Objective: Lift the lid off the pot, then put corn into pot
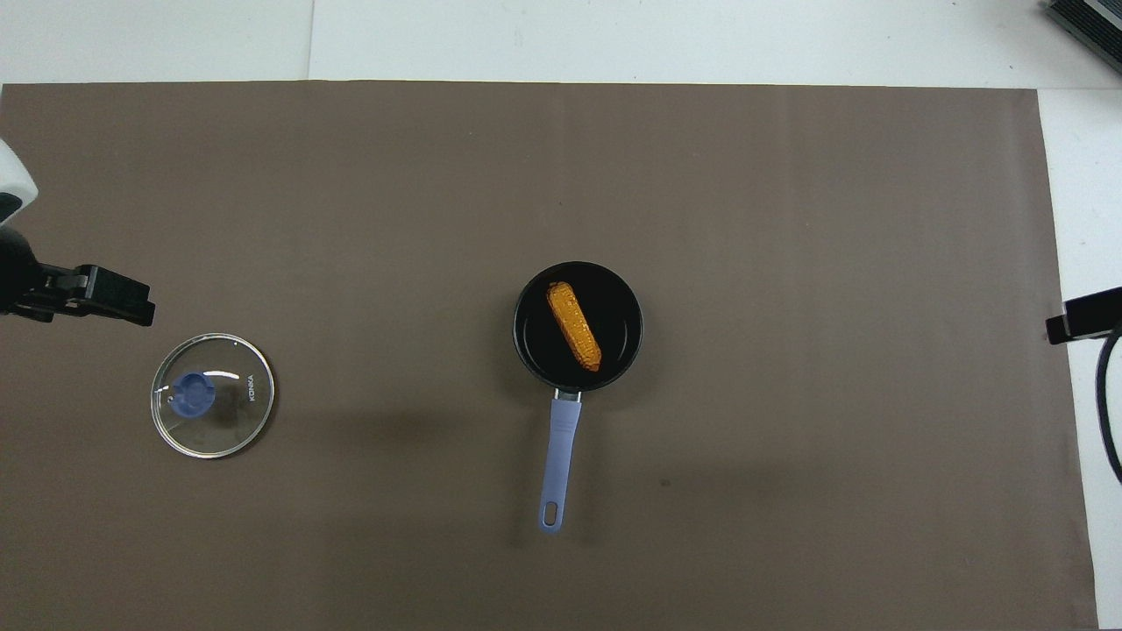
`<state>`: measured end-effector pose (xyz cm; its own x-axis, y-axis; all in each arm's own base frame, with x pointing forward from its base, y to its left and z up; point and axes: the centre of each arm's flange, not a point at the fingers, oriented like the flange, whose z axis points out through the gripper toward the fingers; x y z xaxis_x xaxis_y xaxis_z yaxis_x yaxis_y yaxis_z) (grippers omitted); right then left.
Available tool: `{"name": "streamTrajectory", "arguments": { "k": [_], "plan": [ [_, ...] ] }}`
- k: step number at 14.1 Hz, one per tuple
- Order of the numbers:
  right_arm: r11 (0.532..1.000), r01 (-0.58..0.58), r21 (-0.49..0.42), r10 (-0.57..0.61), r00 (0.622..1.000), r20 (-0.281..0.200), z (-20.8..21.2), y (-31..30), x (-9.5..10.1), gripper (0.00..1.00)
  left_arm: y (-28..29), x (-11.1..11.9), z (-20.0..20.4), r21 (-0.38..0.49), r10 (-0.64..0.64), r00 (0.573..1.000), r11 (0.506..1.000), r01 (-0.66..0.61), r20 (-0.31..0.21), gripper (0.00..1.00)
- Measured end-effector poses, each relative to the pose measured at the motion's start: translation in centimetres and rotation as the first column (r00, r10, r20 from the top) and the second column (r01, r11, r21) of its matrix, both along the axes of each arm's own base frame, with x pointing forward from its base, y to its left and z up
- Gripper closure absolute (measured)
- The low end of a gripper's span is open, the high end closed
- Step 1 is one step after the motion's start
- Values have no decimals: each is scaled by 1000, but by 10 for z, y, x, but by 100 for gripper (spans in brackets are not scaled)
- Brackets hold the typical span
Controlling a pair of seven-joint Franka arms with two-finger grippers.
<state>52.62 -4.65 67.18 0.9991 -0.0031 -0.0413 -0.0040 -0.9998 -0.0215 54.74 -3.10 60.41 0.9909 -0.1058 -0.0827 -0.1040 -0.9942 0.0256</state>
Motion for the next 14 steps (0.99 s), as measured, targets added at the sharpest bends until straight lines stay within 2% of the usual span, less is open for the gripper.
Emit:
{"name": "streamTrajectory", "arguments": {
  "k": [2, 4, 14],
  "plan": [
    [1000, -29, -5, 30, 999, 43, -2, -1, 6, 0, 3, 0, 0, 0, 6, 1000, 1000, -6, 0, 0],
    [997, -72, -6, 72, 996, 61, -6, -1, 8, 0, 8, 0, 0, 0, 16, 1000, 1000, -16, 0, 0],
    [992, -127, -3, 127, 990, 66, -5, 14, 3, 0, 11, 0, 0, 0, 20, 1000, 1000, -20, 0, 0]
  ]
}}
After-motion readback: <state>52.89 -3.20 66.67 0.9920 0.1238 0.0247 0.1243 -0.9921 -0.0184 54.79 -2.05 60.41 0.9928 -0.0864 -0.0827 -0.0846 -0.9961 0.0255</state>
